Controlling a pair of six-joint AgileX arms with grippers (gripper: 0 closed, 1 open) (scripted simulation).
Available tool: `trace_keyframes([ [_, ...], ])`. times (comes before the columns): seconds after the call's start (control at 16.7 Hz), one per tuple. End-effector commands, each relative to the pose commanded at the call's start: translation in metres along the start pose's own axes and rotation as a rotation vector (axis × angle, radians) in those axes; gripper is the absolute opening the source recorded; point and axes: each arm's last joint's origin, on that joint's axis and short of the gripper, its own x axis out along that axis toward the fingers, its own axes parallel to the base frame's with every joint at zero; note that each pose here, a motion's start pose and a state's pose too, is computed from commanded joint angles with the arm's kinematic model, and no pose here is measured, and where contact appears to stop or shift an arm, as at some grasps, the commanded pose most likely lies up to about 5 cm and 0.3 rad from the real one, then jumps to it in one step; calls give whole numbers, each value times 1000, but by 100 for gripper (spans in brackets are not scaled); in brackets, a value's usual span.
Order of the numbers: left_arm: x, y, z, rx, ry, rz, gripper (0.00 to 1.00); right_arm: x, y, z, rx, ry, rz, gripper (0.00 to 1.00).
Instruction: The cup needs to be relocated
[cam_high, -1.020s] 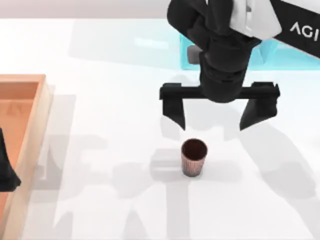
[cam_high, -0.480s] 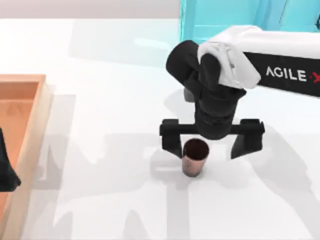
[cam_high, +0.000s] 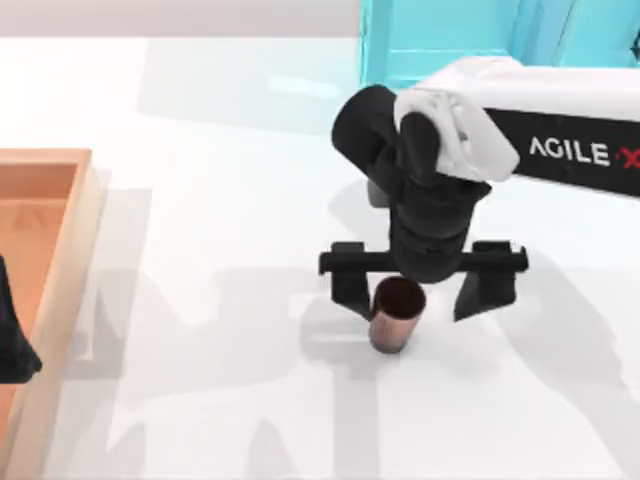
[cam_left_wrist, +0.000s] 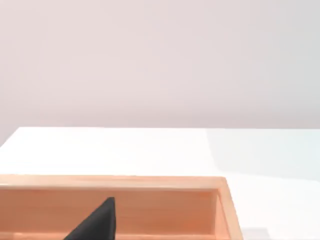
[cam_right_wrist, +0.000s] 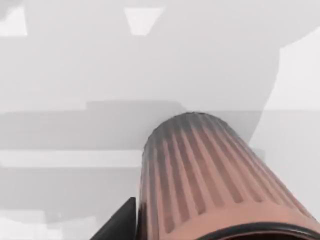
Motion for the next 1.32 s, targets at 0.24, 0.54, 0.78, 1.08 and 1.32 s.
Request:
trace_keyframes([
  [0.24, 0, 0, 0, 0, 0, 0, 100, 0, 0, 0, 0, 0, 0, 40],
  [0.54, 0, 0, 0, 0, 0, 0, 100, 0, 0, 0, 0, 0, 0, 2],
  [0.78, 0, 0, 0, 0, 0, 0, 100, 0, 0, 0, 0, 0, 0, 0],
  [1.08, 0, 0, 0, 0, 0, 0, 100, -1, -1, 0, 3, -1, 0, 0],
  [1.32, 0, 0, 0, 0, 0, 0, 100, -9, -28, 11, 4, -5, -3, 0],
])
